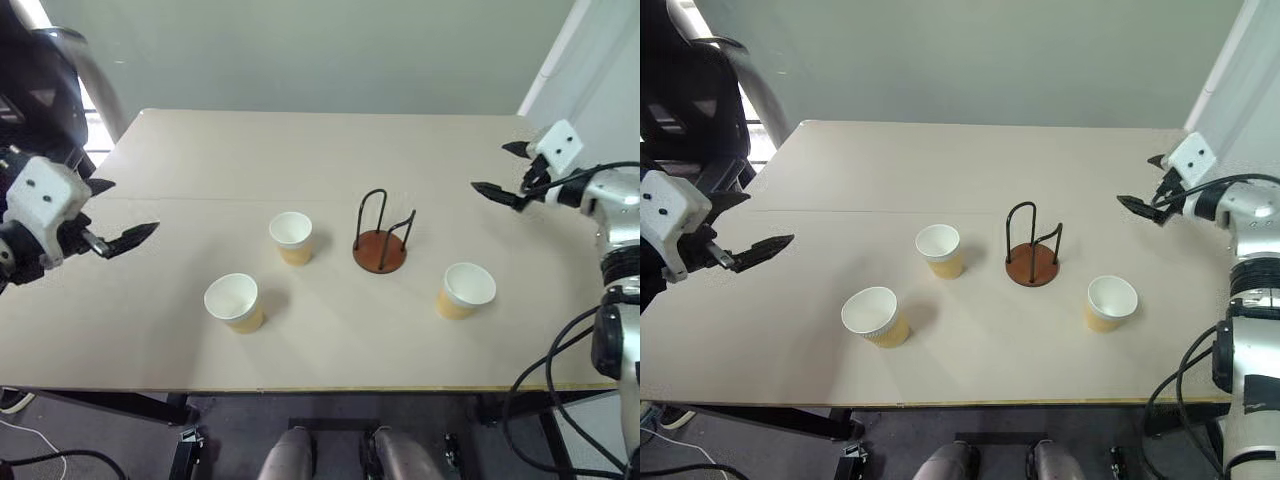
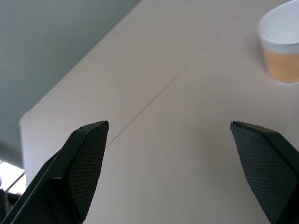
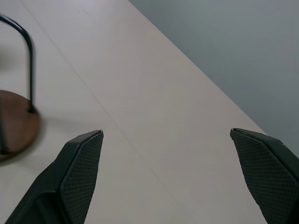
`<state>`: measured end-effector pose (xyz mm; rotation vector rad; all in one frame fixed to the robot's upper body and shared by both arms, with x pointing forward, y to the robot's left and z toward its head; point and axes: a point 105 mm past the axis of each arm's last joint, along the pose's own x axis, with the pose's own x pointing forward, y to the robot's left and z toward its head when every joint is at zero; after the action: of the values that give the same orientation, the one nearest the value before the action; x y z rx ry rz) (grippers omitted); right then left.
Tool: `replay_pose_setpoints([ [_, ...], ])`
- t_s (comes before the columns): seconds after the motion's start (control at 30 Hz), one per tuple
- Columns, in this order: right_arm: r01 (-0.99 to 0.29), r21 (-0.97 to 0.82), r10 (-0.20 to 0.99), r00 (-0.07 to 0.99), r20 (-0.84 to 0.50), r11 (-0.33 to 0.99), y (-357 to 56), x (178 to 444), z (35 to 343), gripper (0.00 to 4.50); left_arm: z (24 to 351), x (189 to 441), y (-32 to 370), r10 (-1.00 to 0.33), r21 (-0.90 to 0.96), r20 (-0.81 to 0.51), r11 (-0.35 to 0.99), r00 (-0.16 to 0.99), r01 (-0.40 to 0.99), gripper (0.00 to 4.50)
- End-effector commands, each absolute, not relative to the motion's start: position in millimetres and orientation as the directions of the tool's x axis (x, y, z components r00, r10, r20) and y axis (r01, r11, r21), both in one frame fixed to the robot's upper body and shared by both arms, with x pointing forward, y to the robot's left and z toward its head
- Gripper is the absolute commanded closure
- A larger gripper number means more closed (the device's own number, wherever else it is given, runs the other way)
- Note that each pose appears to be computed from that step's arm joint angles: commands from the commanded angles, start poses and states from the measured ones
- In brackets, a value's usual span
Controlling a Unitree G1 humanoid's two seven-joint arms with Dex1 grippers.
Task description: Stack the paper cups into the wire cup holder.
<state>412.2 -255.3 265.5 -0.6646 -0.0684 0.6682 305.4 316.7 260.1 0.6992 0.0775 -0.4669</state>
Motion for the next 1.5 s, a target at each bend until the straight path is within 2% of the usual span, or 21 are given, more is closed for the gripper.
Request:
replay_pose_setpoints([
  [0.03, -0.602, -0.595, 0.685, 0.72, -0.114, 0.533, -255.2, 388.5, 308.7, 0.0, 298.1, 303.0, 301.3, -0.461, 0.655, -0.229, 0.578, 0.857, 0.486, 0.03],
  [0.1, -0.714, -0.554, 0.78, 0.602, -0.174, 0.428, -245.3, 363.7, 319.6, 0.0, 311.9, 290.2, 270.4, -0.601, 0.581, -0.327, 0.481, 0.729, 0.657, 0.03],
  [0.2, -0.828, -0.48, 0.867, 0.44, -0.234, 0.29, -223.5, 333.4, 315.7, 0.0, 299.9, 265.3, 236.7, -0.722, 0.425, -0.485, 0.298, 0.493, 0.855, 0.03],
  [0.27, -0.891, -0.407, 0.916, 0.318, -0.245, 0.201, -201.1, 310.6, 305.5, 0.0, 290.3, 261.2, 223.6, -0.745, 0.375, -0.527, 0.229, 0.41, 0.898, 0.03],
  [0.33, -0.922, -0.344, 0.926, 0.275, -0.26, 0.178, -185.4, 297.9, 290.3, 0.0, 280.5, 261.7, 222.1, -0.741, 0.346, -0.552, 0.214, 0.382, 0.914, 0.03],
  [0.5, -0.944, -0.236, 0.905, 0.297, -0.304, 0.23, -150.6, 288.1, 253.1, 0.0, 268.6, 266.7, 231.8, -0.714, 0.338, -0.567, 0.252, 0.41, 0.907, 0.03],
  [0.63, -0.924, -0.173, 0.869, 0.381, -0.317, 0.342, -130.1, 299.6, 234.2, 0.0, 264.9, 269.4, 234.4, -0.709, 0.351, -0.548, 0.285, 0.443, 0.892, 0.03],
  [0.83, -0.896, -0.097, 0.804, 0.433, -0.408, 0.433, -114.4, 308.3, 201.7, 0.0, 263.3, 269.9, 239.7, -0.695, 0.374, -0.511, 0.35, 0.506, 0.859, 0.03],
  [1.07, -0.852, -0.074, 0.748, 0.494, -0.444, 0.519, -113.5, 322.1, 186.8, 0.0, 260.8, 262.3, 240.6, -0.688, 0.375, -0.496, 0.381, 0.53, 0.845, 0.03],
  [1.33, -0.832, -0.04, 0.751, 0.519, -0.409, 0.553, -91.1, 334.2, 171.6, 0.0, 260.7, 261.0, 232.3, -0.699, 0.386, -0.474, 0.381, 0.535, 0.84, 0.03],
  [1.5, -0.813, -0.058, 0.735, 0.552, -0.394, 0.579, -91.1, 343.0, 169.0, 0.0, 263.3, 260.8, 233.4, -0.692, 0.395, -0.47, 0.39, 0.548, 0.832, 0.03],
])
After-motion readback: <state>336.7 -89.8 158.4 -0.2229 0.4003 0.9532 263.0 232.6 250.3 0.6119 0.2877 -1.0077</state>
